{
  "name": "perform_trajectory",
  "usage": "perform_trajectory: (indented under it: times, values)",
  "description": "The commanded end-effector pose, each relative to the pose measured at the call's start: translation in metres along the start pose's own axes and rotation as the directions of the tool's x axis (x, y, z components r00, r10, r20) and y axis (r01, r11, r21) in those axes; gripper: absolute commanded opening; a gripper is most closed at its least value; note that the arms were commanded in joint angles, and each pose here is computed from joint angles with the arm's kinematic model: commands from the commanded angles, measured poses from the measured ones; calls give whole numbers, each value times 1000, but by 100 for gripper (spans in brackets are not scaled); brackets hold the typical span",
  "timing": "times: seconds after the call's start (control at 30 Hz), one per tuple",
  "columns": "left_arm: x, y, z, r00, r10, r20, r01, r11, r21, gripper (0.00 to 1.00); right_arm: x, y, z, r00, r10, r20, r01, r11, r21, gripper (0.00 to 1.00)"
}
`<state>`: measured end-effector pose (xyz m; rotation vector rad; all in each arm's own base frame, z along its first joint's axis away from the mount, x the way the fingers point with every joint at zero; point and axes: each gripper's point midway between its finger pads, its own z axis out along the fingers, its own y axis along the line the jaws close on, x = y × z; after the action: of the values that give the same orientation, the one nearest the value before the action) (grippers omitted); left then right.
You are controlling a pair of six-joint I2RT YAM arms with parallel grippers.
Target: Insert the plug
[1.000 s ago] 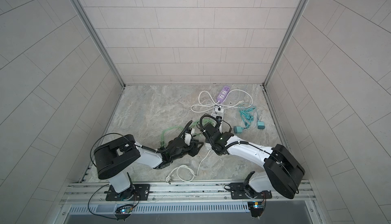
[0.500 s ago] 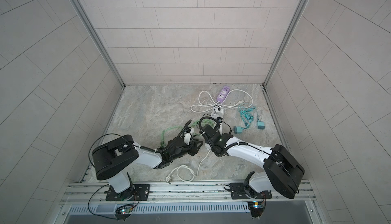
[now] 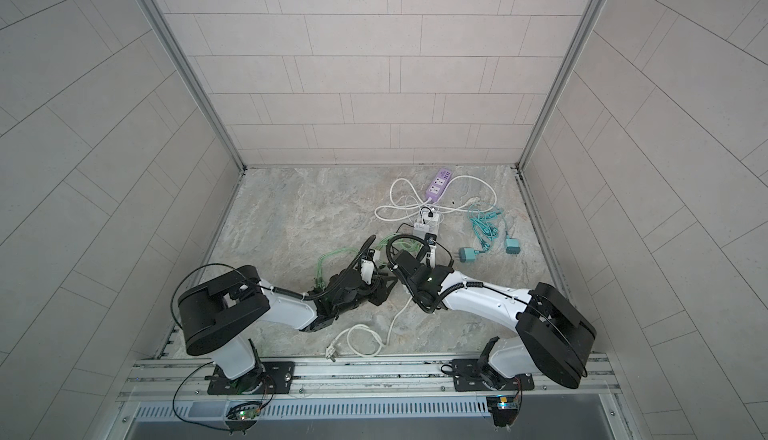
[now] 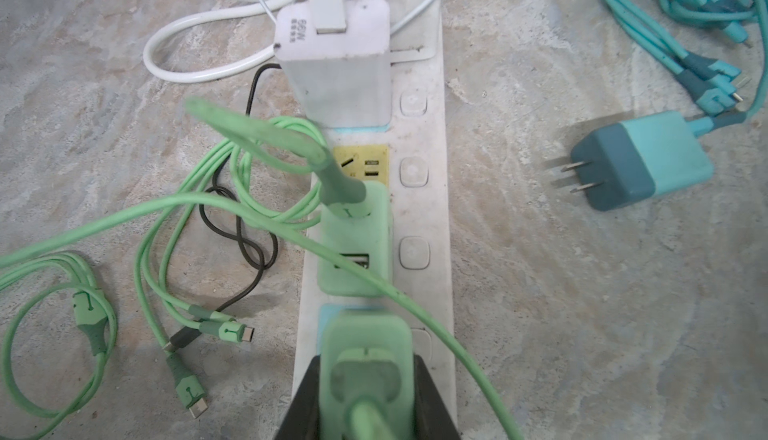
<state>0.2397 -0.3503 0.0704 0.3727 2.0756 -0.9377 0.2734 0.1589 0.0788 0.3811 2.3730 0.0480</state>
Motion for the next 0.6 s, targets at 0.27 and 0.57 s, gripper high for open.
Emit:
perform_trajectory:
  times: [0.27,0.57]
  values:
    - [-13,-3,-8,999,23,25,-23,1000,-6,46,33,-22,16,989,-85,-119,99,989,113,0]
    - [-13,0,-13,999,31,24,-31,999,-19,46,33,-19,18,989,-79,-122,93,990,106,0]
